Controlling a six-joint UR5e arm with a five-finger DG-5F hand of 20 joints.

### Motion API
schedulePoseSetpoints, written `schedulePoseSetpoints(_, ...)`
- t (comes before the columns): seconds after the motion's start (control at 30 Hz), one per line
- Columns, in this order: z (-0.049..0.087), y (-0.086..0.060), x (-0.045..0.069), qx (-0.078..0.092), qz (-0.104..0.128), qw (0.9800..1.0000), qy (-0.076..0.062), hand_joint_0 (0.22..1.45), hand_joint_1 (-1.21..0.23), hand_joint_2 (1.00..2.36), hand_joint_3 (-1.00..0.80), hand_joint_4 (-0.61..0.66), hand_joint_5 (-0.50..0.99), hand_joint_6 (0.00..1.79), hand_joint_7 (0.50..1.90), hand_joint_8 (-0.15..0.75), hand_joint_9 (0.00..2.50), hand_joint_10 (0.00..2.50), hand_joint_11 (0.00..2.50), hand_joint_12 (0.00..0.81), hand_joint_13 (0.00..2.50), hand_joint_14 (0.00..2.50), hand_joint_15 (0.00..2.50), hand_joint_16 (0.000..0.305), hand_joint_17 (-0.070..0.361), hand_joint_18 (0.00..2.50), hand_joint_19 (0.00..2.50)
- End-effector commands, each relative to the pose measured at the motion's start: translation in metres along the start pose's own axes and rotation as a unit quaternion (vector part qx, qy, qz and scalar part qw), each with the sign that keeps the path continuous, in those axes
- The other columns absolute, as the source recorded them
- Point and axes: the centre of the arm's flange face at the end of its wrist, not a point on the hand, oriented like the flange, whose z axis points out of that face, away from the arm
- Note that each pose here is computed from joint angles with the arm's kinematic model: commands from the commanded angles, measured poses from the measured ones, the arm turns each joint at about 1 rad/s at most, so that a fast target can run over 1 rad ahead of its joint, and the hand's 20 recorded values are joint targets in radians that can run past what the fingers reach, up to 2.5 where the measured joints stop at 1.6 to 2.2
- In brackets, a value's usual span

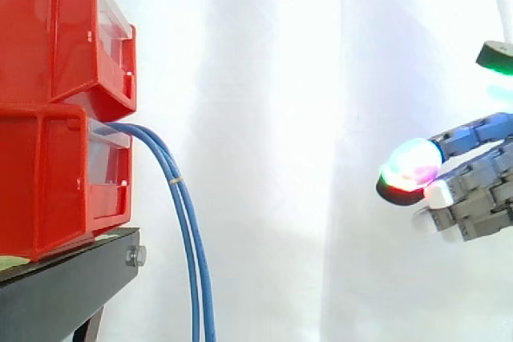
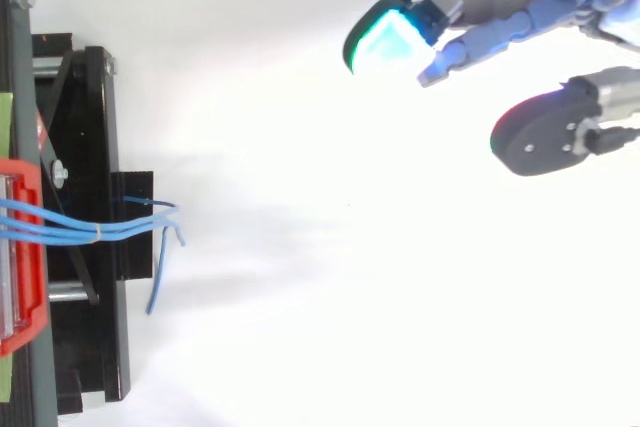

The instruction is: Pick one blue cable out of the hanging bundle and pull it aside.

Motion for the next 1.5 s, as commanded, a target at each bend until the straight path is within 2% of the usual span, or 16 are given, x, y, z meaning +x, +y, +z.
schedulePoseSetpoints(0.0,0.012,-0.02,0.009,-0.003,-0.002,1.0,-0.007,0.5,-0.63,1.0,-0.44,0.16,-0.2,0.5,0.68,0.207,0.55,0.0,0.0,0.242,0.28,0.0,0.0,0.027,0.06,0.08,0.0)
schedulePoseSetpoints(0.07,0.015,-0.027,0.01,-0.002,-0.002,0.9999,-0.011,0.5,-0.63,1.0,-0.44,0.17,-0.2,0.5,0.7,0.207,0.55,0.0,0.0,0.255,0.28,0.0,0.0,0.03,0.068,0.08,0.0)
schedulePoseSetpoints(0.1,0.018,-0.031,0.012,-0.005,-0.001,0.9999,-0.011,0.5,-0.63,1.0,-0.45,0.17,-0.2,0.5,0.71,0.205,0.58,0.0,0.06,0.306,0.31,0.0,0.0,0.049,0.11,0.15,0.0)
schedulePoseSetpoints(0.17,0.024,-0.034,0.016,-0.017,0.002,0.9997,-0.016,0.5,-0.64,1.0,-0.45,0.16,-0.2,0.5,0.73,0.213,0.58,0.01,0.18,0.367,0.35,0.0,0.02,0.063,0.143,0.24,0.0)
schedulePoseSetpoints(0.2,0.025,-0.037,0.017,-0.019,0.001,0.9997,-0.018,0.49,-0.64,1.01,-0.45,0.16,-0.2,0.5,0.75,0.231,0.57,0.01,0.33,0.415,0.44,0.0,0.07,0.071,0.16,0.34,0.01)
schedulePoseSetpoints(0.23,0.027,-0.038,0.019,-0.022,0.0,0.9996,-0.02,0.49,-0.65,1.0,-0.45,0.16,-0.2,0.5,0.77,0.24,0.57,0.01,0.44,0.42,0.47,0.0,0.11,0.074,0.167,0.41,0.05)
schedulePoseSetpoints(0.37,0.035,-0.048,0.025,-0.033,-0.002,0.999,-0.03,0.49,-0.65,1.0,-0.45,0.17,-0.2,0.5,0.81,0.262,0.55,0.01,0.66,0.396,0.53,0.01,0.28,0.066,0.149,0.46,0.12)
schedulePoseSetpoints(0.47,0.041,-0.056,0.03,-0.037,0.0,0.9987,-0.034,0.49,-0.67,1.0,-0.45,0.17,-0.2,0.5,0.81,0.269,0.5,0.01,0.69,0.393,0.54,0.01,0.33,0.057,0.129,0.49,0.14)
schedulePoseSetpoints(0.5,0.047,-0.054,0.033,-0.042,0.003,0.9985,-0.035,0.49,-0.67,1.0,-0.45,0.17,-0.2,0.5,0.81,0.274,0.49,0.02,0.69,0.388,0.56,0.01,0.33,0.051,0.116,0.51,0.14)
schedulePoseSetpoints(0.6,0.06,-0.059,0.04,-0.039,0.005,0.9986,-0.034,0.49,-0.67,1.0,-0.45,0.18,-0.2,0.5,0.81,0.28,0.48,0.01,0.7,0.371,0.58,0.01,0.34,0.045,0.1,0.53,0.11)
schedulePoseSetpoints(0.73,0.073,-0.065,0.05,-0.031,0.007,0.9991,-0.029,0.49,-0.68,1.0,-0.45,0.19,-0.19,0.5,0.82,0.282,0.48,0.01,0.71,0.342,0.6,0.01,0.34,0.039,0.089,0.54,0.06)
schedulePoseSetpoints(0.9,0.089,-0.07,0.065,-0.034,0.01,0.9991,-0.023,0.5,-0.69,1.0,-0.45,0.2,-0.19,0.5,0.85,0.29,0.51,0.01,0.79,0.327,0.61,0.01,0.34,0.036,0.081,0.53,0.0)
schedulePoseSetpoints(0.93,0.099,-0.076,0.07,-0.034,0.018,0.9991,-0.018,0.5,-0.69,1.0,-0.45,0.2,-0.19,0.5,0.85,0.29,0.51,0.01,0.79,0.325,0.61,0.01,0.33,0.036,0.08,0.51,0.0)
schedulePoseSetpoints(1.0,0.106,-0.077,0.075,-0.036,0.028,0.9989,-0.014,0.5,-0.69,1.0,-0.45,0.2,-0.19,0.5,0.85,0.291,0.51,0.01,0.79,0.318,0.56,0.01,0.31,0.035,0.079,0.48,0.0)
schedulePoseSetpoints(1.23,0.119,-0.081,0.088,-0.044,0.025,0.9987,-0.011,0.5,-0.69,1.0,-0.45,0.2,-0.19,0.5,0.85,0.282,0.48,0.01,0.72,0.313,0.5,0.01,0.27,0.034,0.078,0.39,0.0)
schedulePoseSetpoints(1.47,0.119,-0.079,0.097,-0.051,0.01,0.9986,-0.011,0.5,-0.7,1.0,-0.45,0.21,-0.19,0.5,0.85,0.284,0.51,0.01,0.72,0.314,0.5,0.01,0.27,0.034,0.077,0.37,0.0)
